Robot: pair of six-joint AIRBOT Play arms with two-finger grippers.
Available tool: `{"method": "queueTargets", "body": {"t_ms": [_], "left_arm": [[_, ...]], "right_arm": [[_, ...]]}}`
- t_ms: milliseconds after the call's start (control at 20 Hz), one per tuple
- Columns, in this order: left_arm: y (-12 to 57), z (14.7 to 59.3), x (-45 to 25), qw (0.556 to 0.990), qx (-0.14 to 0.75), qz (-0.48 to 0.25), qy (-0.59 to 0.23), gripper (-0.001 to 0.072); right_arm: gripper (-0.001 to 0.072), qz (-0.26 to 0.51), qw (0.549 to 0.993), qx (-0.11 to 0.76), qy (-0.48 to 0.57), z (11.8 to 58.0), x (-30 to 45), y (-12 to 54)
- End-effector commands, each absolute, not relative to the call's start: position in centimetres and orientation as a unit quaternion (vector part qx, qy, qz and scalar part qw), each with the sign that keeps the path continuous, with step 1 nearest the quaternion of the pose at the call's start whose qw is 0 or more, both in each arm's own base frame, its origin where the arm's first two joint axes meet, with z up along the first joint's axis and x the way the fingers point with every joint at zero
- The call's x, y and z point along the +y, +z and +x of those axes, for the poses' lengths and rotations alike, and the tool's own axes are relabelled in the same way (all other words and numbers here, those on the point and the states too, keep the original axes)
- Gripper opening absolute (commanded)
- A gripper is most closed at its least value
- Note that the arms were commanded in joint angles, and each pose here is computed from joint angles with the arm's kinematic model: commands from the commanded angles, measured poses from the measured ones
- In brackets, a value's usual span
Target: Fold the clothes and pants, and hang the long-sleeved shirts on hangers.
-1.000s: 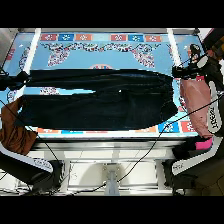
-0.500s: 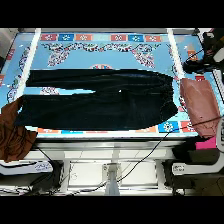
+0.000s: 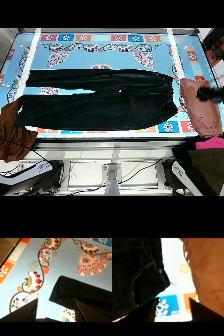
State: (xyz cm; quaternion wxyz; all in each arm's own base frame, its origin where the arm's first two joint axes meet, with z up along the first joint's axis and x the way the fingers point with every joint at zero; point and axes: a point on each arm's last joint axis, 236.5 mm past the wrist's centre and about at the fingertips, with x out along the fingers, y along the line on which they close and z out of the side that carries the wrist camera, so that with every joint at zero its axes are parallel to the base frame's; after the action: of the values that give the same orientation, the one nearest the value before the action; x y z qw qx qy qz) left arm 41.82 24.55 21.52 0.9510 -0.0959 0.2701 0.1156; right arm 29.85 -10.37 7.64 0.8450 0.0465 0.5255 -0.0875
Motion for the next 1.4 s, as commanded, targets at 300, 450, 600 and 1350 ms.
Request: {"method": "queueTargets", "body": {"t_ms": [300, 450, 600, 1350], "left_arm": [[20.2, 41.1, 23.3, 0.942, 0.292, -0.133, 0.1, 0.0466], [20.1, 41.2, 23.5, 0.942, 0.29, -0.133, 0.103, 0.0466], [19.7, 41.3, 23.5, 0.941, 0.294, -0.136, 0.101, 0.0466], [19.3, 41.3, 23.5, 0.939, 0.299, -0.138, 0.099, 0.0466]], "right_arm": [[0.0568, 0.279, 0.77, 0.55, -0.162, 25.0, -6.0, -5.3], [0.0559, 0.334, 0.754, 0.536, -0.178, 26.4, -5.7, -6.9], [0.0557, 0.375, 0.754, 0.506, -0.187, 28.6, -5.9, -7.6], [0.034, 0.476, 0.714, 0.451, -0.245, 31.3, -6.8, -10.6]]}}
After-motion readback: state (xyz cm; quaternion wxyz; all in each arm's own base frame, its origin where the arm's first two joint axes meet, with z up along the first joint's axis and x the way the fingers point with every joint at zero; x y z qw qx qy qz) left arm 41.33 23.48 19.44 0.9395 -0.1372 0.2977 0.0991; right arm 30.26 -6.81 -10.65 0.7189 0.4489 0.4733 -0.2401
